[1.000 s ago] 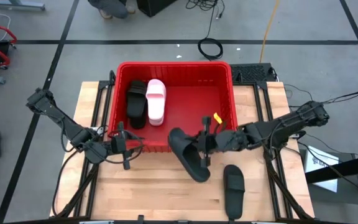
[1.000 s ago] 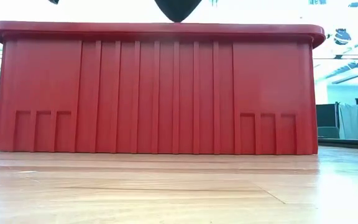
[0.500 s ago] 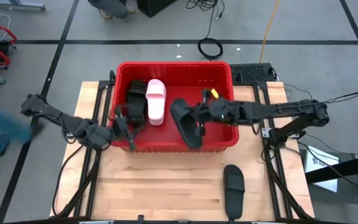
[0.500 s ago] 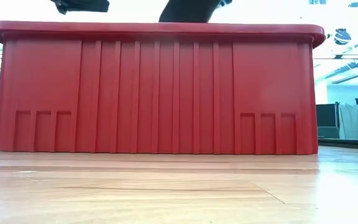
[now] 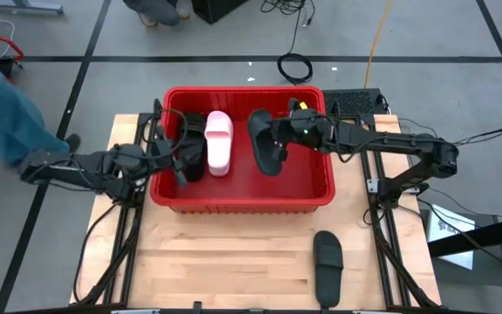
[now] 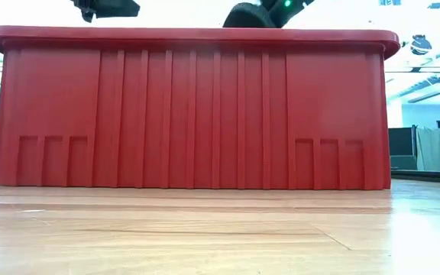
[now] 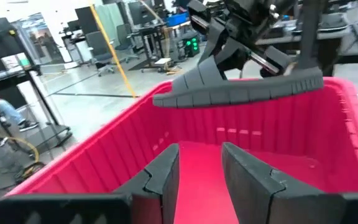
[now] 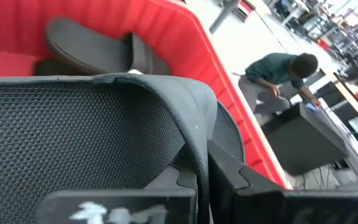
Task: Pick and place slides into bin
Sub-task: Put the black slipper into the organizer bin
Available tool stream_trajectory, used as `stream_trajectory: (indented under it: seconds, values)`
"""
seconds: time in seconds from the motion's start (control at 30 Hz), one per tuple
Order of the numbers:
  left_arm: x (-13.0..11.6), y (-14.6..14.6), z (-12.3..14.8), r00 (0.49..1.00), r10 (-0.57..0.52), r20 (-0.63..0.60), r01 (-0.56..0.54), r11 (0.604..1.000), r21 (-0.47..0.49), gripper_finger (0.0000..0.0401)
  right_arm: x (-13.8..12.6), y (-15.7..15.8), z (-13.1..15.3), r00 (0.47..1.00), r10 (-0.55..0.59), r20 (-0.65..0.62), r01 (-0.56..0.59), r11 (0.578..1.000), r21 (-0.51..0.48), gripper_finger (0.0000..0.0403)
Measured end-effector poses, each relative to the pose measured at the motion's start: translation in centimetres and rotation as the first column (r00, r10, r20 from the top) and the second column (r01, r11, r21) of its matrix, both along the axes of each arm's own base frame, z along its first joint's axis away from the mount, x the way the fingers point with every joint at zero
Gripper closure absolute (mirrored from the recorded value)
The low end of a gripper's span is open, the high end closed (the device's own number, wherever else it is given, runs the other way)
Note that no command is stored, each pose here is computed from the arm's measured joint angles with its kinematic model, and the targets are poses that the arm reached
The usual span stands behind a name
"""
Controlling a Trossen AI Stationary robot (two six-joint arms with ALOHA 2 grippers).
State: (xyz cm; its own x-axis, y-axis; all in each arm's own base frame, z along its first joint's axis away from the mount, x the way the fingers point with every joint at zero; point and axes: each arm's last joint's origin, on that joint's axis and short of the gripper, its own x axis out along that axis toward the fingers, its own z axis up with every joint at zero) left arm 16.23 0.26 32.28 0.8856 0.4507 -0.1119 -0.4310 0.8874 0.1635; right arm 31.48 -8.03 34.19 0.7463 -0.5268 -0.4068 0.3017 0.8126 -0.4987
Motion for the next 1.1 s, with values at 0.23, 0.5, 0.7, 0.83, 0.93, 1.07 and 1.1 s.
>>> stream_trajectory:
  seconds: [0.23, 0.5, 0.7, 0.83, 0.93, 1.07, 1.1]
  values:
    - [0.0, 2.2, -0.1, 0.998, 0.07, -0.007, -0.07, 0.998, -0.005, 0.0274, 1.9, -2.6, -3.2, 0.995, -0.004, -0.097, 0.005, 1.0, 0.012, 0.0399]
    - [-0.2, 4.3, 0.2, 0.995, 0.094, 0.022, -0.094, 0.995, -0.019, 0.0274, 4.1, -4.7, -6.8, 0.984, -0.042, -0.175, 0.035, 0.999, -0.039, 0.0399]
    - [-0.2, 5.3, 0.0, 0.992, 0.123, 0.01, -0.123, 0.992, -0.026, 0.0274, 5.1, -6.4, -9.4, 0.965, -0.106, -0.238, 0.084, 0.991, -0.1, 0.0399]
    - [0.3, 5.8, -0.4, 0.992, 0.122, -0.011, -0.122, 0.992, -0.034, 0.0274, 5.7, -7.4, -11.0, 0.961, -0.126, -0.247, 0.103, 0.989, -0.104, 0.0399]
    - [0.7, 6.1, -0.6, 0.994, 0.11, -0.018, -0.11, 0.993, -0.039, 0.0274, 6.2, -7.8, -12.0, 0.958, -0.129, -0.256, 0.102, 0.988, -0.117, 0.0399]
    - [1.4, 6.4, -0.9, 0.994, 0.108, -0.025, -0.109, 0.993, -0.041, 0.0274, 6.7, -8.3, -13.0, 0.959, -0.129, -0.251, 0.098, 0.986, -0.132, 0.0399]
    - [1.6, 6.4, -0.9, 0.994, 0.108, -0.019, -0.109, 0.993, -0.04, 0.0274, 6.8, -8.4, -13.3, 0.959, -0.13, -0.254, 0.098, 0.986, -0.132, 0.0399]
